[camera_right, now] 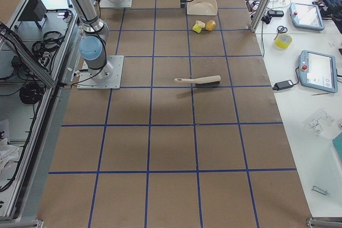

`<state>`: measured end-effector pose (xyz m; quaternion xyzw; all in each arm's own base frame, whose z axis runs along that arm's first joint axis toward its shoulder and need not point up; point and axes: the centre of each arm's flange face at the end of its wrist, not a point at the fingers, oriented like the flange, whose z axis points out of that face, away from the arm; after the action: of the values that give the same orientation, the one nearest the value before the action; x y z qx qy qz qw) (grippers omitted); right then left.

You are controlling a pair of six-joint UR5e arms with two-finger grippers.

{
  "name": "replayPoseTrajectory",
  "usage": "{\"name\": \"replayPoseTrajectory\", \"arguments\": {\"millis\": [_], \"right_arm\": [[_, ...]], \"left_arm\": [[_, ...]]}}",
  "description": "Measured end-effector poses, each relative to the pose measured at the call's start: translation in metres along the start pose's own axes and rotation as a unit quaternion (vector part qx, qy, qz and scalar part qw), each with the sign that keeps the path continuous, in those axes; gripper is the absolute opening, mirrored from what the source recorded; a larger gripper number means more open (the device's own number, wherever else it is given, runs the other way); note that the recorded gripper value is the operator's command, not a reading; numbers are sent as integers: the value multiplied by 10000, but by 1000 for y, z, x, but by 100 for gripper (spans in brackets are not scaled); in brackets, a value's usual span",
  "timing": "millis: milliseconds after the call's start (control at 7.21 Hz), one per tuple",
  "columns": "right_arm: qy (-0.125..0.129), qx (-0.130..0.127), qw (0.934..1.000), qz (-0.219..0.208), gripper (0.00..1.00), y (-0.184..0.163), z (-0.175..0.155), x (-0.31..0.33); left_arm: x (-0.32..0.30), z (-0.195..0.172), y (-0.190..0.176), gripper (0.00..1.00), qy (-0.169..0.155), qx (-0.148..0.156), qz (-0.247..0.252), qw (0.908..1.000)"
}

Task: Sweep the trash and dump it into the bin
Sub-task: 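Lower both grippers toward the dustpan handle and the brush handle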

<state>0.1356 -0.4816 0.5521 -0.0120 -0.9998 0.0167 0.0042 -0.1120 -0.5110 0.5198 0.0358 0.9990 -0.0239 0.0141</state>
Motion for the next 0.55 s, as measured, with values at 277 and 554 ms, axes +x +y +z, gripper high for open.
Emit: {"name": "replayPoseTrajectory", "arguments": {"millis": [277, 554], "right_arm": [[48, 53, 10000, 65, 100, -5, 0, 7], [64, -260, 9995, 173, 100, -38, 35, 52]], "left_arm": [[-8, 28, -21, 100, -61, 193, 1320, 9910], [-14, 72, -49, 100, -159, 348, 2848, 9578]]}}
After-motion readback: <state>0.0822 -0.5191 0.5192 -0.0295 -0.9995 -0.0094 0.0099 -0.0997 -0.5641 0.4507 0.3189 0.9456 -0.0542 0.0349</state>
